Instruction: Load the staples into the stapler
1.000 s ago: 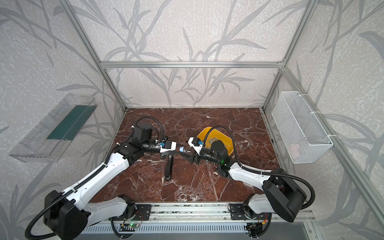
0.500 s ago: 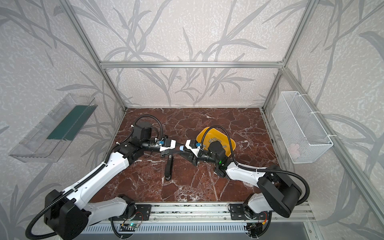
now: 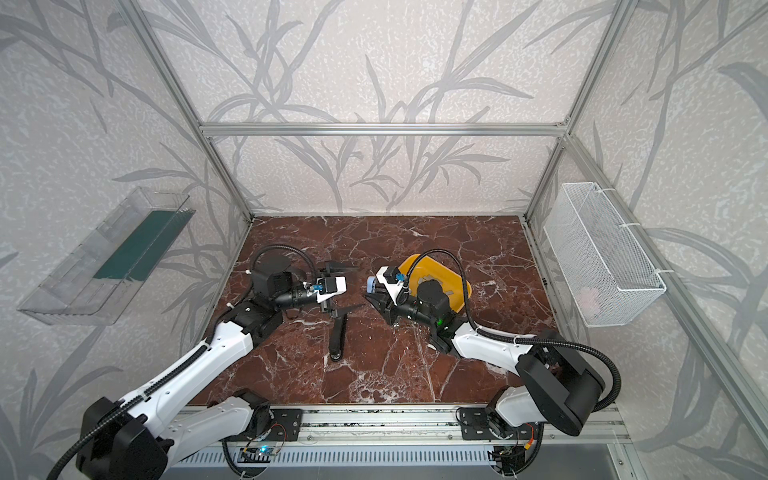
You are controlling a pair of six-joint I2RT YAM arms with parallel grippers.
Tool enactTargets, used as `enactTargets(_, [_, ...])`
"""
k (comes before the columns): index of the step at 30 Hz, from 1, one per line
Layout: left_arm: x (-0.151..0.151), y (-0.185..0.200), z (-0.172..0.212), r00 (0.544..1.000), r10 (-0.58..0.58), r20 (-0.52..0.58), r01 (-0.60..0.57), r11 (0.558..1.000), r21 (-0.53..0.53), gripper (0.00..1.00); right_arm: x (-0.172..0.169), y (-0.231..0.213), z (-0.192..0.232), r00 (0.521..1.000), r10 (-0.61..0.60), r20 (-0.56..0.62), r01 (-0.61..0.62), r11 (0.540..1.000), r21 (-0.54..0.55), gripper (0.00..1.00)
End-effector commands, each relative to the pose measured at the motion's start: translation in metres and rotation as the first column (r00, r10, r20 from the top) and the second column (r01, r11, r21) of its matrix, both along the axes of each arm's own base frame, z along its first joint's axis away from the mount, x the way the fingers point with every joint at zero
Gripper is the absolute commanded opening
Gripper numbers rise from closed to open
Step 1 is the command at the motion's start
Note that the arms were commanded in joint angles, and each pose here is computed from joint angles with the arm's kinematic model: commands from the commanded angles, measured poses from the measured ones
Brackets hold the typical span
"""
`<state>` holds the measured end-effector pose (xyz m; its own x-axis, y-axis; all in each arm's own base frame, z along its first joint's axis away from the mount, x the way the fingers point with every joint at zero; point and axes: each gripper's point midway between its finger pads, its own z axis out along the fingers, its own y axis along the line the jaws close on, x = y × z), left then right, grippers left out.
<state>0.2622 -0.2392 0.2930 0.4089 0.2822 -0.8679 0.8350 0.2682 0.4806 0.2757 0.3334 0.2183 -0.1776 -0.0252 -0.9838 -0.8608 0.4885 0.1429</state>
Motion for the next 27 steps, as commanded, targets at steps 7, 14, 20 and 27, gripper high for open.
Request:
enactTargets(7, [0.073, 0.100, 0.046, 0.883, 0.443, 0.154, -0.417, 0.892, -0.177, 0.91, 0.056, -0.014, -0.051, 0.912, -0.330, -0.245, 0.255, 0.922, -0.291, 0.00])
enactTargets(14, [0.090, 0.128, 0.007, 0.829, 0.498, 0.254, -0.522, 0.852, 0.033, 0.85, 0.070, 0.002, -0.088, 0.879, -0.386, -0.279, 0.245, 0.869, -0.429, 0.00])
enactTargets(20, [0.083, 0.122, -0.008, 0.853, 0.433, 0.291, -0.480, 0.871, 0.110, 0.85, 0.082, 0.006, -0.125, 0.852, -0.457, -0.257, 0.251, 0.785, -0.567, 0.00])
enactTargets(27, [0.074, 0.118, -0.044, 0.880, 0.290, 0.376, -0.409, 0.866, 0.289, 0.83, 0.085, 0.014, -0.142, 0.844, -0.470, -0.257, 0.234, 0.755, -0.612, 0.00])
